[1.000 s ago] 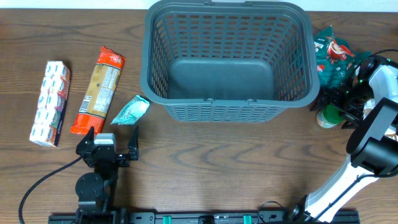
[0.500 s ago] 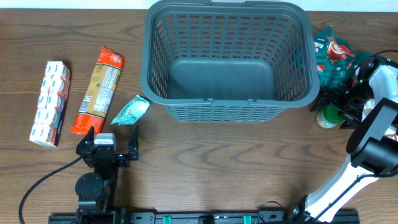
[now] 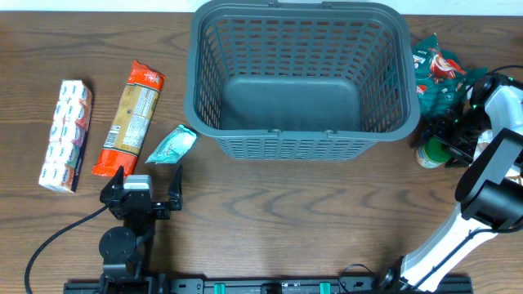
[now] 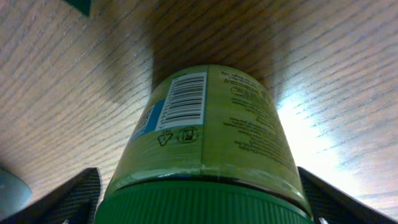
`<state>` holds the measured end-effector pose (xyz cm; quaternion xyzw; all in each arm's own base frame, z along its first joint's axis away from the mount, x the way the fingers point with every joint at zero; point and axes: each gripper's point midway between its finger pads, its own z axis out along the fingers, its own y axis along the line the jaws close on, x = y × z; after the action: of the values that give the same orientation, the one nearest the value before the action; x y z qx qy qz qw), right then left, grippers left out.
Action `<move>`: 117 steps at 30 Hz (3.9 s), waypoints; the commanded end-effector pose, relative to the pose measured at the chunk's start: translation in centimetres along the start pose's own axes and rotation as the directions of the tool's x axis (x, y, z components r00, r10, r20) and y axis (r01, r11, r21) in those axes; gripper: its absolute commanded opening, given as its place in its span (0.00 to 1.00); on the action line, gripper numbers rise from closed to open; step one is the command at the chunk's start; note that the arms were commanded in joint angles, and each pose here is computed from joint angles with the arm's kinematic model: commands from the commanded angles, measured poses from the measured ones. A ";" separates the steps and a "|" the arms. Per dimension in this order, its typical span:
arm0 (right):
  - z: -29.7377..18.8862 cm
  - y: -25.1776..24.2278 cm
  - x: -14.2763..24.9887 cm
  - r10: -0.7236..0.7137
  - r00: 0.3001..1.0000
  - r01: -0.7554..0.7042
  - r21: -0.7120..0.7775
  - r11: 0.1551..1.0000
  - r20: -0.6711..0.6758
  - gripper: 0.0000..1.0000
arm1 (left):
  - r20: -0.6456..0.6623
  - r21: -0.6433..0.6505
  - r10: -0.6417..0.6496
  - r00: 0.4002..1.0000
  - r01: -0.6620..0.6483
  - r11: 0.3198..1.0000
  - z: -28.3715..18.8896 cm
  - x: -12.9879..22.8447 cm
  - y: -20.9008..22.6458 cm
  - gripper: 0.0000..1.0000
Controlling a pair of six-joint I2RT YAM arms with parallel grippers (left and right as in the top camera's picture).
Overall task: Pack container
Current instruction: 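Close the right gripper on the green-lidded jar and lift it, then carry the jar over the basket and release it inside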
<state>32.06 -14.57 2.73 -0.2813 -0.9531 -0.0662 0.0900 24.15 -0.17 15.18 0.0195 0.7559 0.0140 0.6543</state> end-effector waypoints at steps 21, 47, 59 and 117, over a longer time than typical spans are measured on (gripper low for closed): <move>-5.4 1.3 -0.9 -0.006 0.983 0.010 -0.022 1.000 0.182 0.02 | -0.034 -0.007 0.014 0.999 -0.014 1.000 0.2 1.5 0.1 0.99; -37.8 15.3 16.0 -0.278 0.417 0.470 0.056 0.881 0.865 0.02 | -0.034 -0.007 0.014 0.999 -0.014 1.000 0.2 1.5 0.1 0.99; -26.7 25.7 13.0 -0.573 0.512 0.557 0.261 0.789 0.640 0.02 | -0.034 -0.007 0.014 0.999 -0.014 1.000 0.2 1.5 0.1 0.99; -2.2 24.1 6.6 -0.623 0.777 0.587 0.254 0.769 0.090 0.20 | -0.034 -0.007 0.014 0.999 -0.014 1.000 0.2 1.5 0.1 0.99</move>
<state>40.00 8.38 8.25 0.0431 -0.9984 0.0360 0.0116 24.15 -0.18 15.18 0.0196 0.7559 0.0138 0.6543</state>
